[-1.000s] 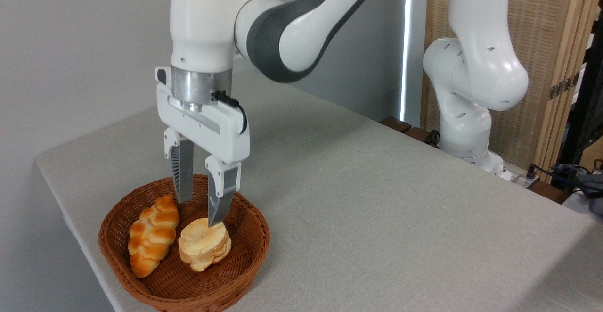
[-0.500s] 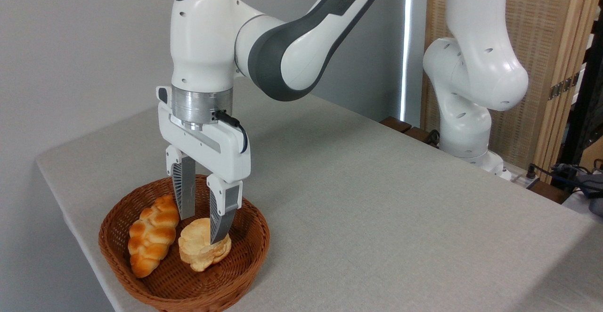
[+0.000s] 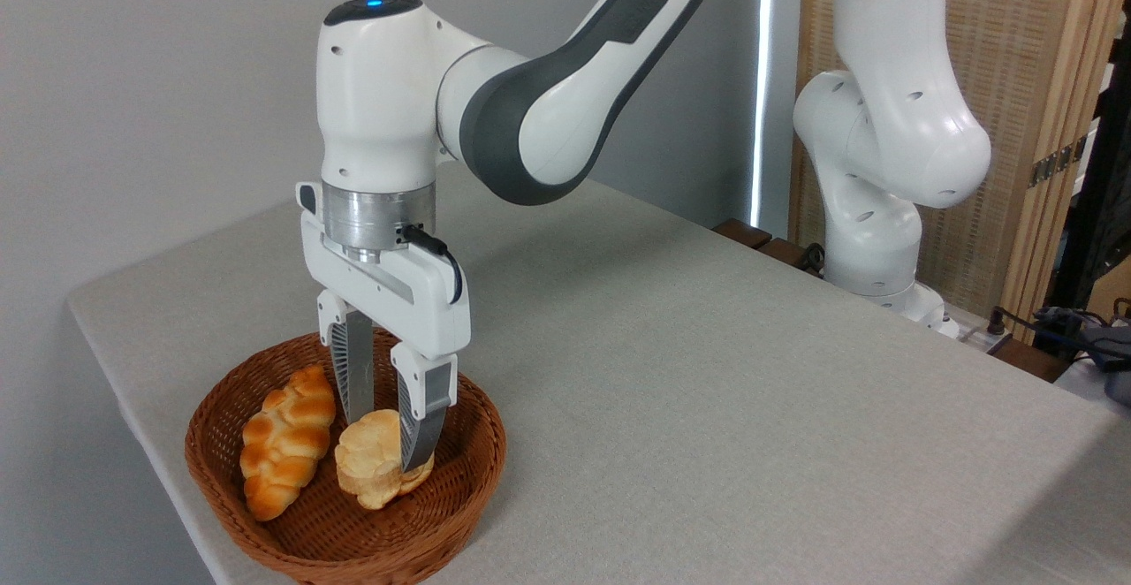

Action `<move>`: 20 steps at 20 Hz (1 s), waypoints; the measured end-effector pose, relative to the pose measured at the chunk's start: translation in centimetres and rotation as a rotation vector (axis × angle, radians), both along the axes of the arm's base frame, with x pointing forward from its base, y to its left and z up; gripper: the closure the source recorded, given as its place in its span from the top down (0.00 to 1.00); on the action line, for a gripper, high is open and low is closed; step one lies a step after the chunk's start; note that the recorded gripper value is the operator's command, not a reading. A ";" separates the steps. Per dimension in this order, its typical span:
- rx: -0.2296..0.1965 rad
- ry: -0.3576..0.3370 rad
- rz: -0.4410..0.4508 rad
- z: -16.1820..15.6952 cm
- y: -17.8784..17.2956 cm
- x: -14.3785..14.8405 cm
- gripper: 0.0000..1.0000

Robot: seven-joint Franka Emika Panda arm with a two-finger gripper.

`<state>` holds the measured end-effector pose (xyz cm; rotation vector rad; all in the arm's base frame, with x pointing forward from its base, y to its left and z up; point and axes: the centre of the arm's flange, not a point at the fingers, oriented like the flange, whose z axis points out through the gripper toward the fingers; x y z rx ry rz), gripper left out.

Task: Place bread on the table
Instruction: 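Close the gripper fingers on the round pale bun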

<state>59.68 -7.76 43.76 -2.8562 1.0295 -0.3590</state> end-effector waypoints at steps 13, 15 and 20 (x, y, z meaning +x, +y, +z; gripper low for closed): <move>0.008 0.024 -0.013 -1.5 -0.7 0.2 0.58; 0.008 0.024 -0.013 -1.5 -0.7 0.2 0.58; 0.008 0.023 -0.013 -1.5 -0.7 0.2 0.59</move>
